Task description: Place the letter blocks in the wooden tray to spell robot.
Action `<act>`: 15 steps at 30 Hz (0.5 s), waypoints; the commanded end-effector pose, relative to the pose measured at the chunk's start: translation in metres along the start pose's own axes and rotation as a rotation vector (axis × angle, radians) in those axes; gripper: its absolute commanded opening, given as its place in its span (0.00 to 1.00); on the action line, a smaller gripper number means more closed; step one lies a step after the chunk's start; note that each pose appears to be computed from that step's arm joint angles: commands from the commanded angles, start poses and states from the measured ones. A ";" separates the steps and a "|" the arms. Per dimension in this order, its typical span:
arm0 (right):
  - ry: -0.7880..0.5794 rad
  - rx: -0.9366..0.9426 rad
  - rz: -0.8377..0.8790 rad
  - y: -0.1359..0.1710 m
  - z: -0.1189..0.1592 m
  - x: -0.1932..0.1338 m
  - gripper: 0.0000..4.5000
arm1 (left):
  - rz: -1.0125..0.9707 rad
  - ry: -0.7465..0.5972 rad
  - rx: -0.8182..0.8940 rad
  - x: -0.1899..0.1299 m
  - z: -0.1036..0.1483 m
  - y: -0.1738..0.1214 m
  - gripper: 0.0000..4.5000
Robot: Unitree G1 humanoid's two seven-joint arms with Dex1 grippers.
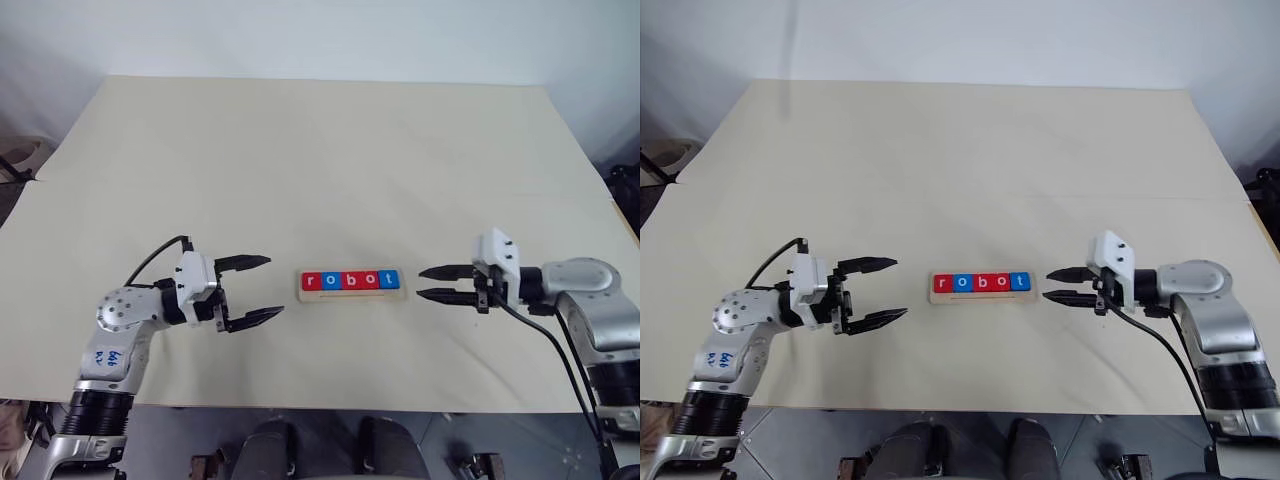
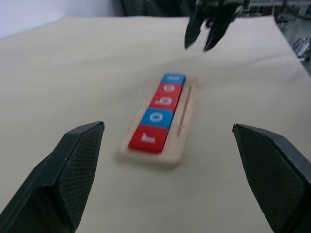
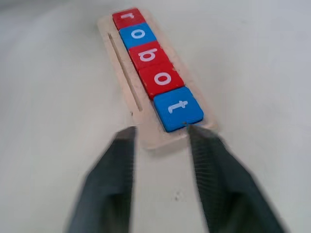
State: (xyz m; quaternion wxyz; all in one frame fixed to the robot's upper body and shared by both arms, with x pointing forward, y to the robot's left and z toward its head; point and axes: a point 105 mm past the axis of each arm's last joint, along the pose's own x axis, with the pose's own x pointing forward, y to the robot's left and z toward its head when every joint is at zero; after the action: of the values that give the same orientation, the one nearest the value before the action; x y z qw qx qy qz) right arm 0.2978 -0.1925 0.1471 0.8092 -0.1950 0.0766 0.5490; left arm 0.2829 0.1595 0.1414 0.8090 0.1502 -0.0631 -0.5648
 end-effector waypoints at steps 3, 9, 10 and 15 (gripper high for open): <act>-0.073 0.001 -0.037 0.011 0.008 -0.026 0.81 | 0.031 0.059 0.034 -0.024 0.000 0.007 1.00; -0.091 0.013 -0.108 0.016 0.000 -0.039 0.99 | 0.106 0.075 0.011 -0.042 0.000 0.017 1.00; -0.090 0.018 -0.114 0.017 -0.002 -0.040 0.99 | 0.113 0.082 0.008 -0.044 -0.001 0.018 1.00; -0.125 0.003 -0.179 0.013 0.002 -0.043 0.99 | 0.157 0.097 0.015 -0.048 -0.003 0.024 1.00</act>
State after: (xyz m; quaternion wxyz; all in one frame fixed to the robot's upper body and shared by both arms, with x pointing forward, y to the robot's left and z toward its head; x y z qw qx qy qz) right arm 0.2697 -0.2240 0.1430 0.8545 -0.1514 0.0482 0.4946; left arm 0.2876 0.2075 0.1422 0.8484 0.1655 -0.0297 -0.5019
